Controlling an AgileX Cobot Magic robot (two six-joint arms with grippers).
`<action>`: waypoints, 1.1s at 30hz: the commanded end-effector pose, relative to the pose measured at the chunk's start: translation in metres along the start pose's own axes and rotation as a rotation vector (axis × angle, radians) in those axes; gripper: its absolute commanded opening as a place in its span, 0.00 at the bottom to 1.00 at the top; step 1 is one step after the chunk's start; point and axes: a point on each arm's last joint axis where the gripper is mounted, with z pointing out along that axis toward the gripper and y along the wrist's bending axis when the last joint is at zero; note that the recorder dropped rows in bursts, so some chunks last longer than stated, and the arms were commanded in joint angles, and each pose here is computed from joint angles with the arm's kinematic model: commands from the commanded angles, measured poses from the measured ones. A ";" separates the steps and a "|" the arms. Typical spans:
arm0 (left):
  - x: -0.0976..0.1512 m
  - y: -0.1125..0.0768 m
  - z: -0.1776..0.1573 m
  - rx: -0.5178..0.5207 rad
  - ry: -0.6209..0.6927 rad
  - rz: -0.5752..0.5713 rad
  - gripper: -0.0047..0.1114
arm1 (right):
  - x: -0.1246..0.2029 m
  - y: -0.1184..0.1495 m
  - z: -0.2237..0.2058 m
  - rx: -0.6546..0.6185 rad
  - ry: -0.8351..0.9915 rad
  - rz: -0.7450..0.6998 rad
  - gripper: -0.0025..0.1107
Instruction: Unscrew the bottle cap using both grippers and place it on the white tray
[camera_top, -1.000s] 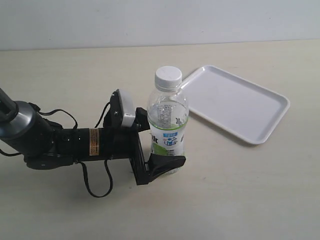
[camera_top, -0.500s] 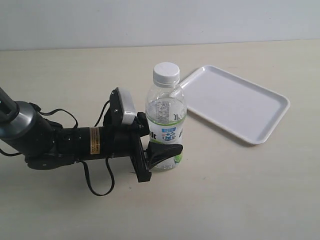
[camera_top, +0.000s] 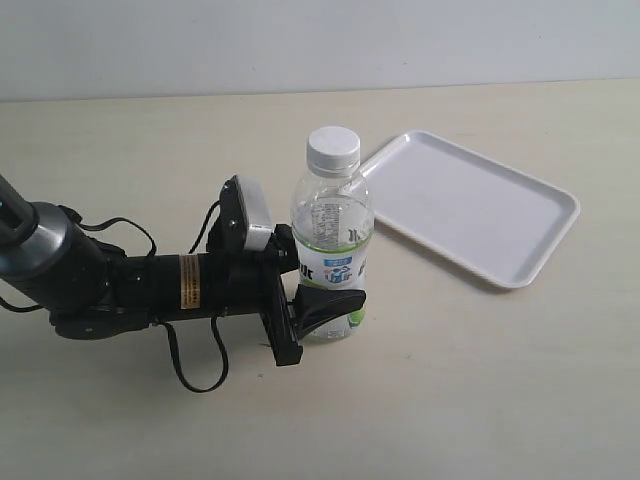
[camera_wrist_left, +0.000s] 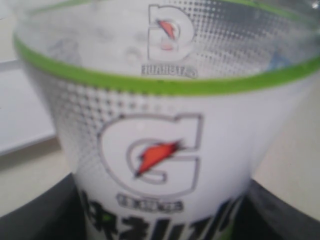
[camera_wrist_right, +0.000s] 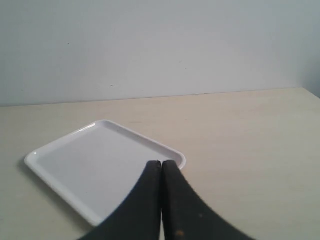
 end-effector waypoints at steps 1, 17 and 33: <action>-0.003 0.000 0.001 0.002 -0.019 0.013 0.04 | 0.001 -0.001 0.000 0.007 -0.008 -0.003 0.02; -0.003 0.000 0.001 -0.006 -0.021 0.014 0.04 | -0.010 0.001 -0.001 -0.015 -0.126 0.162 0.02; -0.003 0.000 0.001 -0.006 -0.021 0.014 0.04 | -0.051 -0.019 -0.019 -0.105 -0.680 0.950 0.02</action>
